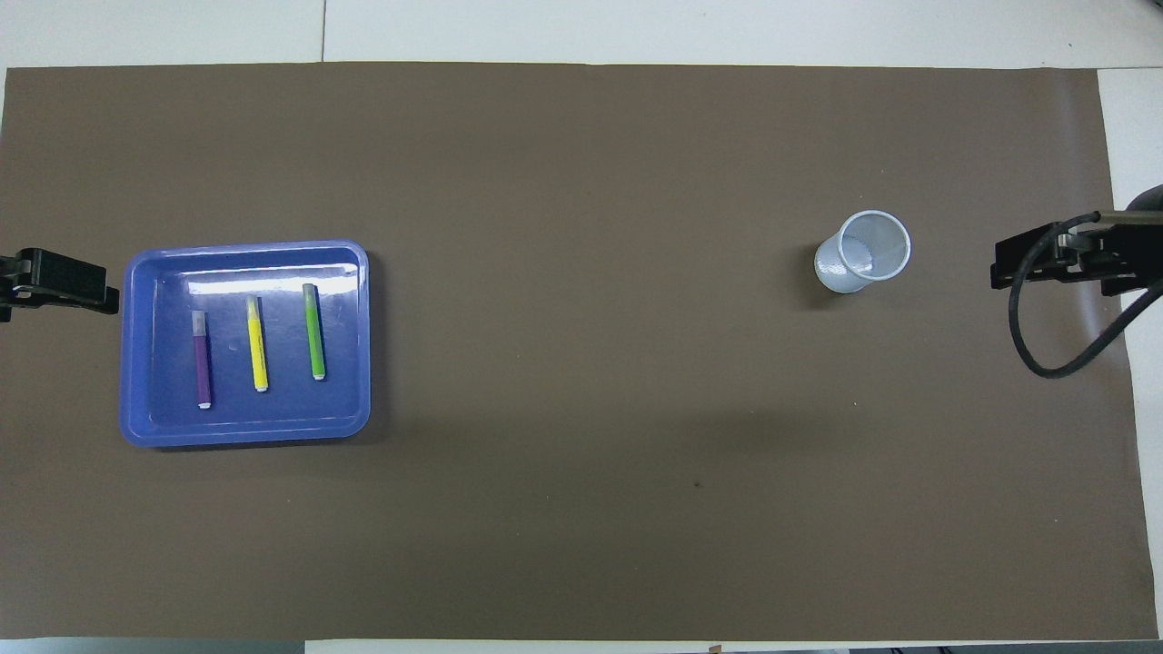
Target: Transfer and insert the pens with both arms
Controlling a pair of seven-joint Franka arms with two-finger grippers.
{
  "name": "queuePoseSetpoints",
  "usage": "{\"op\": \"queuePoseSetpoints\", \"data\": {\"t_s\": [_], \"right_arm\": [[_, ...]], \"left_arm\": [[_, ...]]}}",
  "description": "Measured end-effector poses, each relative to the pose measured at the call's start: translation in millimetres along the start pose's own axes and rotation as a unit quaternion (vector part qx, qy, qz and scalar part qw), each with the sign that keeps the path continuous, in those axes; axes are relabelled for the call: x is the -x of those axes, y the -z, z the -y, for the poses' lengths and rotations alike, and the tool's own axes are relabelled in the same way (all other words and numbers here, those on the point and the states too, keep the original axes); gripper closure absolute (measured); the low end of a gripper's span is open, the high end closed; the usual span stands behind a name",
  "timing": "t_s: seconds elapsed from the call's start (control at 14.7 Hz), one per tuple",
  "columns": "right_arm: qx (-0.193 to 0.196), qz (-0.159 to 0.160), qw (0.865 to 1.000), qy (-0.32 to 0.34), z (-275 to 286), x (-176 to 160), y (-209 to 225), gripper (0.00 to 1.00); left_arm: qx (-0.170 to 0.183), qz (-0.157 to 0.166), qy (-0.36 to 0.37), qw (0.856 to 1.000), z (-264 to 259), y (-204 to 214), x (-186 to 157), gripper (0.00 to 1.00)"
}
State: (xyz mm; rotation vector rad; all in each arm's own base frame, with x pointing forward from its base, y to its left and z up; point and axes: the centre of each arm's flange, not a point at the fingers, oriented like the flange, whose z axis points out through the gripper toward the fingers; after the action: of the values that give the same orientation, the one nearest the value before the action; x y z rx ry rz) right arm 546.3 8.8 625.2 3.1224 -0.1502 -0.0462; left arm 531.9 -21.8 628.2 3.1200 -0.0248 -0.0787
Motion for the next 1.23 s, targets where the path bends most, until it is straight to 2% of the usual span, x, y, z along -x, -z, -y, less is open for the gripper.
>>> {"op": "queuePoseSetpoints", "data": {"t_s": [1.23], "right_arm": [[0.0,0.0,1.0,0.0,0.0,0.0,0.0,0.0]], "left_arm": [[0.0,-0.001,0.001,1.0,0.7,-5.4,-1.7,0.0]]}}
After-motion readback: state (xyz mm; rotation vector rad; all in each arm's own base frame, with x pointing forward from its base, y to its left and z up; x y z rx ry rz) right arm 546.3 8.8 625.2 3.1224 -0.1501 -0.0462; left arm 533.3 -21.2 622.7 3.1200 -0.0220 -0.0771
